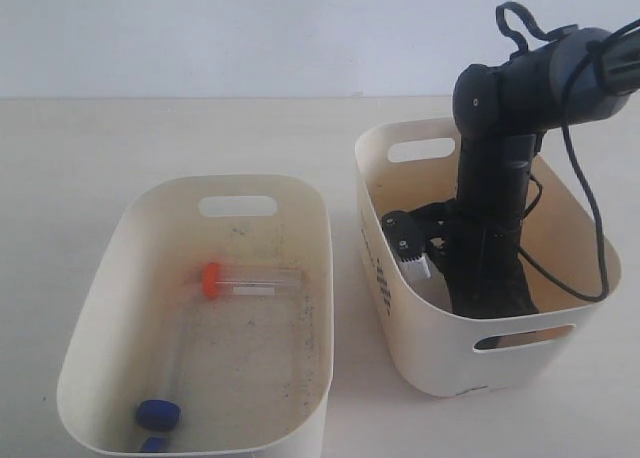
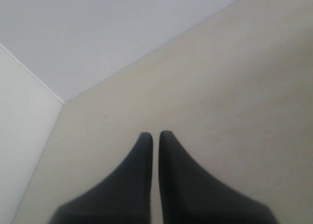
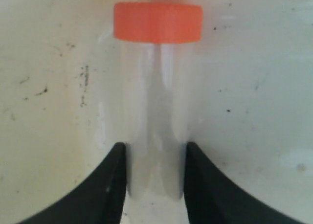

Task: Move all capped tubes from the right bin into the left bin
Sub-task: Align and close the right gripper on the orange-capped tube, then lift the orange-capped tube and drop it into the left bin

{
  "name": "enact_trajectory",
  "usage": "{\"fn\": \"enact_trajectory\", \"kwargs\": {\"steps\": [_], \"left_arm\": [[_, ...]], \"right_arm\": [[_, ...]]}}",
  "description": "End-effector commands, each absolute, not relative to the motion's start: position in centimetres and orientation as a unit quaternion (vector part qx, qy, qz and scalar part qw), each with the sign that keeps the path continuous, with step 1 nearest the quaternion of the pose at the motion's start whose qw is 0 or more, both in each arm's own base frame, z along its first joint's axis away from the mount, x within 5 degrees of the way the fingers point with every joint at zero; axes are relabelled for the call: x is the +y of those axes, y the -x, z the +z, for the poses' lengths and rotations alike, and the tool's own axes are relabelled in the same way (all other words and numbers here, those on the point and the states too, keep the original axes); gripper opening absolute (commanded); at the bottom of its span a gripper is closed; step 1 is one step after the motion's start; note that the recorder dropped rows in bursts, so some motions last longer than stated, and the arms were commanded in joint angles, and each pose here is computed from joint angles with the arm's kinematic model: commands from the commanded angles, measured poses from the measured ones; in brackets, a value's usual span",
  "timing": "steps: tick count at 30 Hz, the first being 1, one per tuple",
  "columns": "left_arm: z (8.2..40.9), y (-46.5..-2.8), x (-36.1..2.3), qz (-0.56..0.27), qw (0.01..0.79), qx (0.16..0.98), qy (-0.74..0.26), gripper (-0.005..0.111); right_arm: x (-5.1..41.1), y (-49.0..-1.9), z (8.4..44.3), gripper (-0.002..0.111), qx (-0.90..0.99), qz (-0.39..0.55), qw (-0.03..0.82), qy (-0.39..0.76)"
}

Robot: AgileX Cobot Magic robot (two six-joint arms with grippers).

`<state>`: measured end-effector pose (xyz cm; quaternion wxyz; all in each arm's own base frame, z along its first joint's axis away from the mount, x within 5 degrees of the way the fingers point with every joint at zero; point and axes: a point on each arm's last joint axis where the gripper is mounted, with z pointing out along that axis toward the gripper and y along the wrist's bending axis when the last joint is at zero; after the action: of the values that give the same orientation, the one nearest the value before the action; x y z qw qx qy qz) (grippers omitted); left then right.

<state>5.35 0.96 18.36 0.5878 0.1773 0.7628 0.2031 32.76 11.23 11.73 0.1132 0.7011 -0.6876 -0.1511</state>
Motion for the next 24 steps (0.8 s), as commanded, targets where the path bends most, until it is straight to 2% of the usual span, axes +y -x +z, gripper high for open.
{"fn": "enact_trajectory", "kwargs": {"steps": [1, 9, 16, 24], "left_arm": [[18.5, -5.4, 0.9, 0.201, 0.59, 0.761, -0.177, 0.004], [18.5, -5.4, 0.9, 0.201, 0.59, 0.761, -0.177, 0.004], [18.5, -5.4, 0.9, 0.201, 0.59, 0.761, -0.177, 0.004], [18.5, -5.4, 0.9, 0.201, 0.59, 0.761, -0.177, 0.004]], "right_arm": [[11.0, -31.9, 9.8, 0.0, -0.68, -0.17, 0.15, -0.697], [10.7, -32.1, 10.6, 0.0, -0.676, -0.153, 0.145, -0.706], [9.9, -32.3, 13.9, 0.0, -0.677, -0.092, 0.126, -0.719], [9.9, -32.4, 17.1, 0.0, -0.683, -0.055, 0.064, -0.726]]}}
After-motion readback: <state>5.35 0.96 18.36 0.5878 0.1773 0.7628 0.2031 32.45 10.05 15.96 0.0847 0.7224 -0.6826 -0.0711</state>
